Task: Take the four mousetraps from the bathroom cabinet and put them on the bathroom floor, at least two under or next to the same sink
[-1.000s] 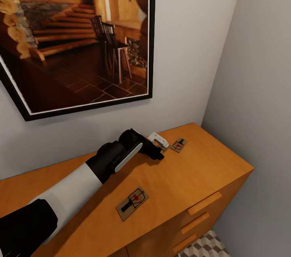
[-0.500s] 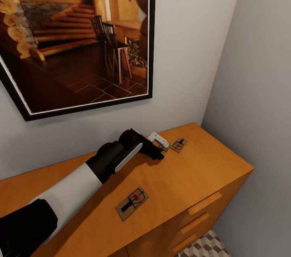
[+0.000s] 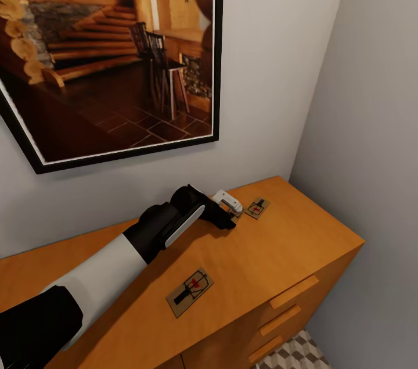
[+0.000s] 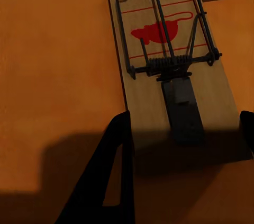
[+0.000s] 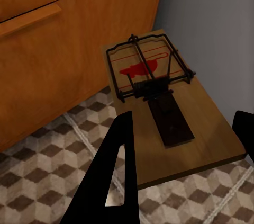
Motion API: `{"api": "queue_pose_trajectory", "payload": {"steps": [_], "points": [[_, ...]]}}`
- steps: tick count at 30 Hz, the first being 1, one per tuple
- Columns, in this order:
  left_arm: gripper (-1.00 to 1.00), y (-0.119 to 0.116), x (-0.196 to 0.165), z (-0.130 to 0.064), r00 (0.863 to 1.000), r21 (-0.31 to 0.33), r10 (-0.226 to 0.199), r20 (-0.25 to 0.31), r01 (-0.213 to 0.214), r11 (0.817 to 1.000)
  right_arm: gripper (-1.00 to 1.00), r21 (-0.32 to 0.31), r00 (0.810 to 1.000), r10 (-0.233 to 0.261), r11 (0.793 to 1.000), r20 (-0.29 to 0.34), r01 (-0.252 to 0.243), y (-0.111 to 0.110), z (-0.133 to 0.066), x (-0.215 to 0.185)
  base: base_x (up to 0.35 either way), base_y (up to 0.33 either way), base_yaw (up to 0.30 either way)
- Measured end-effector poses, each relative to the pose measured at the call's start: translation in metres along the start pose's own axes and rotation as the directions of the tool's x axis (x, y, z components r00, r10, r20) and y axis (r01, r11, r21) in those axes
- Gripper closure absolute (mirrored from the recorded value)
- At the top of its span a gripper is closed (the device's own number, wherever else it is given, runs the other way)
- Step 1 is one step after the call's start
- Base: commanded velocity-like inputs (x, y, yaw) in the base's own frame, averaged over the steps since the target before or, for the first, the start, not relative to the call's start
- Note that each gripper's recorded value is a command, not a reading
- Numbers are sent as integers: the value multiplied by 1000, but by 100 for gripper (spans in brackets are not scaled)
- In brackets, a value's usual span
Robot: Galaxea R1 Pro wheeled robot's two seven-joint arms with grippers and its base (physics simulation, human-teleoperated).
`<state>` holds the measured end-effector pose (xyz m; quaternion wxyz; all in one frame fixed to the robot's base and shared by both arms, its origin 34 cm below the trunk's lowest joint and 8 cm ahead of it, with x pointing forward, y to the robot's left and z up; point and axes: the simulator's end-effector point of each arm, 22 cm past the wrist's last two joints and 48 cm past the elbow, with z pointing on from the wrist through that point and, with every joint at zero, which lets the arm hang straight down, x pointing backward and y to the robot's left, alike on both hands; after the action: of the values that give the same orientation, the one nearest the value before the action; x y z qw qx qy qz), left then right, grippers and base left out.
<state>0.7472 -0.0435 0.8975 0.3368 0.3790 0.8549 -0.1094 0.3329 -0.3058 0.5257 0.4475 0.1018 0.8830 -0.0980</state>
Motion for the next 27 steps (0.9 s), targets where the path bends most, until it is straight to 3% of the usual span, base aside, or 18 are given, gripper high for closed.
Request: {"api": "queue_pose_trajectory", "payload": {"steps": [9, 22, 27], "points": [[100, -1, -1, -1, 1000, 4, -1, 3, 1, 1000, 100, 0, 1000, 0, 1000, -1, 0, 0, 0, 0, 0, 0, 0], [100, -22, -57, -44, 984, 23, 54, 167, -58, 998, 100, -1, 1000, 1, 1000, -1, -1, 1, 0, 0, 0, 0, 0], [100, -23, -63, -50, 981, 22, 60, 186, -65, 998, 100, 0, 1000, 1, 1000, -1, -1, 0, 0, 0, 0, 0, 0]]}}
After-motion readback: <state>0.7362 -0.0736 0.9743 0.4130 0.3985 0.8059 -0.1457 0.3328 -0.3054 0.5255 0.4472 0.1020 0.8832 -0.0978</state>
